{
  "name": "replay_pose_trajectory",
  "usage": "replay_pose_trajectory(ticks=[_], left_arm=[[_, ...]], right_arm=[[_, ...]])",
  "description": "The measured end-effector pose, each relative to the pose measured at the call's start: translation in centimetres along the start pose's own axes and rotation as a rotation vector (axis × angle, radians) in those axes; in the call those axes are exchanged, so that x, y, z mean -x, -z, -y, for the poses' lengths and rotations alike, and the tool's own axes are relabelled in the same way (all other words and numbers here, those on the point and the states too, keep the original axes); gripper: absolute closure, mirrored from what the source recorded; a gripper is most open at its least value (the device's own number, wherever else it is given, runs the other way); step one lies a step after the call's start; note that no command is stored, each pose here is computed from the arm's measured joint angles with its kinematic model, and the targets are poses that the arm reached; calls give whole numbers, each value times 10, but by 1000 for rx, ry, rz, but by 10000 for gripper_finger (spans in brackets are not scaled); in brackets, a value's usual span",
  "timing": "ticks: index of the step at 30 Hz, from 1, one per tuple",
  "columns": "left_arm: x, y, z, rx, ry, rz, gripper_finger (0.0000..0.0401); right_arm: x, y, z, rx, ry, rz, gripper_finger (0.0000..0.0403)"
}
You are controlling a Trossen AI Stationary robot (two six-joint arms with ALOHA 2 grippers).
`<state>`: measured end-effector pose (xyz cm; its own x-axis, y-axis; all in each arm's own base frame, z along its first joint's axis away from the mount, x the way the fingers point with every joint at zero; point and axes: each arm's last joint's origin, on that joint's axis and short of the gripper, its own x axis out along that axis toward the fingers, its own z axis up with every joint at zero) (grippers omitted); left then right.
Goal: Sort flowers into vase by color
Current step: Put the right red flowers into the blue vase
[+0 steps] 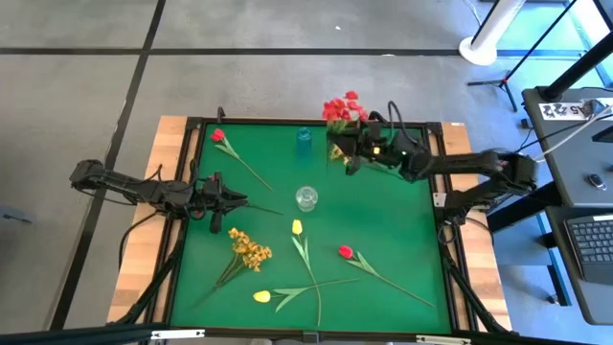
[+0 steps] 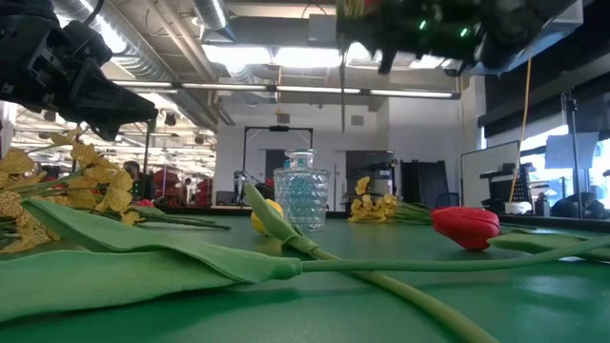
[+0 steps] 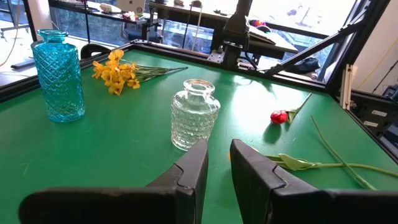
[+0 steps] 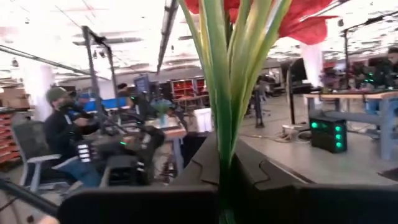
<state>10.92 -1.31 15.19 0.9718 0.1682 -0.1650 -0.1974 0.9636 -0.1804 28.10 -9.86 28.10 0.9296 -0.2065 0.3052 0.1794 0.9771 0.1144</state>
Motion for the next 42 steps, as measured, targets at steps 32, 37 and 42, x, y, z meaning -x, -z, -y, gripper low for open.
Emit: replay_pose_trajectory(ticks=[32, 37, 42], left_arm=[[0, 0, 0, 0, 0, -1, 335], [0, 0, 0, 0, 0, -1, 335], [0, 0, 0, 0, 0, 0, 335]], right_arm=[[-96, 5, 93, 138, 58, -41, 396], [-96, 5, 93, 136, 57, -43, 396], [-96, 5, 93, 114, 52, -44, 389]])
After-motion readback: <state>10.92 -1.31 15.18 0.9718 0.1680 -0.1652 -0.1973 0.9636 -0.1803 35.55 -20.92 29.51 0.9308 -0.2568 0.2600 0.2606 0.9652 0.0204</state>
